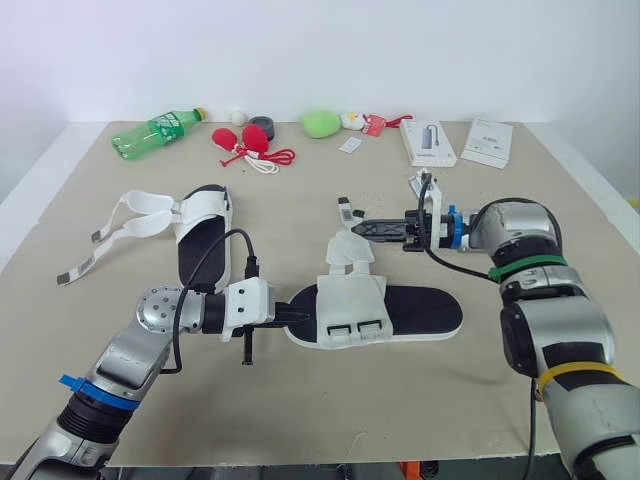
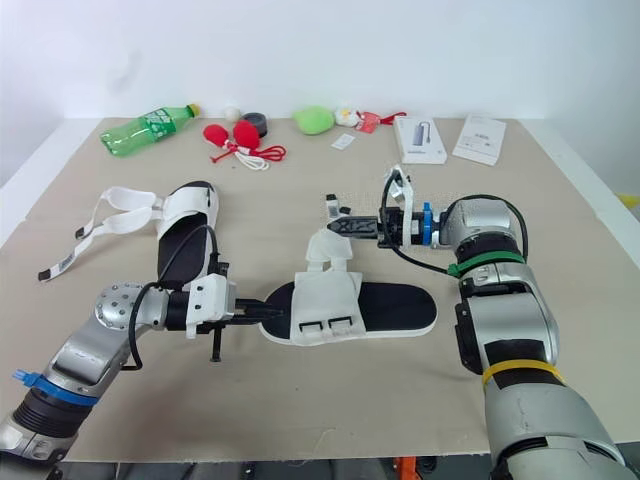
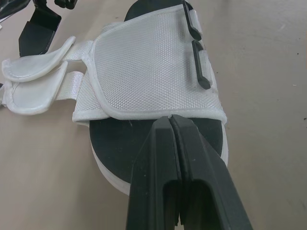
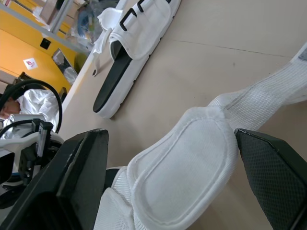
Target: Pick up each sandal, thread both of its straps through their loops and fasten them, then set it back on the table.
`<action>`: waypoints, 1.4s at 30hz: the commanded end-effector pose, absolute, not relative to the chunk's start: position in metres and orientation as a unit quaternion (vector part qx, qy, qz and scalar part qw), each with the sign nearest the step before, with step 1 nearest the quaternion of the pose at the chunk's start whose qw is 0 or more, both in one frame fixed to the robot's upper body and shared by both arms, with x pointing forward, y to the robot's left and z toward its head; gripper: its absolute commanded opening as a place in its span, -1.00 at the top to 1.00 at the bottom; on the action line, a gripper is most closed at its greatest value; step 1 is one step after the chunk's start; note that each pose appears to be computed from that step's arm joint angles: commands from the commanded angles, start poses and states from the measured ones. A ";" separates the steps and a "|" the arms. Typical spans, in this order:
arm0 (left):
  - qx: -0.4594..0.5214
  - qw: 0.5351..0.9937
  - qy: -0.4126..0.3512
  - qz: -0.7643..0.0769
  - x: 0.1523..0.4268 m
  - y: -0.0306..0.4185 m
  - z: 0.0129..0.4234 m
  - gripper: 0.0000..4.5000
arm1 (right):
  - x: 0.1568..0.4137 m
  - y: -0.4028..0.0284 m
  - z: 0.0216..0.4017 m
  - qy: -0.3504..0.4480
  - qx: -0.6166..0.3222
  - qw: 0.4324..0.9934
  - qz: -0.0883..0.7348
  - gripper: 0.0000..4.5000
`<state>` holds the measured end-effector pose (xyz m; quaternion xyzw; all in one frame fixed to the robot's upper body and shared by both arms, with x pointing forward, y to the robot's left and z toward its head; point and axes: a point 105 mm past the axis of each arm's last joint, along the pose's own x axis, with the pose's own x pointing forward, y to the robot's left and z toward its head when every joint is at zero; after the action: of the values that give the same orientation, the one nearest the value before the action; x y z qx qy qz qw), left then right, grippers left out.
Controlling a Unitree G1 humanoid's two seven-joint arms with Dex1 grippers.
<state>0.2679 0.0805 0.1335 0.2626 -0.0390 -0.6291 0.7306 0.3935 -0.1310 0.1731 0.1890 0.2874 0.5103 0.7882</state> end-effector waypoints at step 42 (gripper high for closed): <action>0.260 0.725 -0.051 -0.635 0.258 0.072 0.137 0.98 | 0.379 -0.115 0.182 0.290 0.199 0.743 0.570 -1.00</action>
<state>0.2628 0.0763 0.1304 0.2576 -0.0350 -0.6328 0.7293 0.3808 -0.1206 0.1657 0.1983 0.3140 0.5444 0.7521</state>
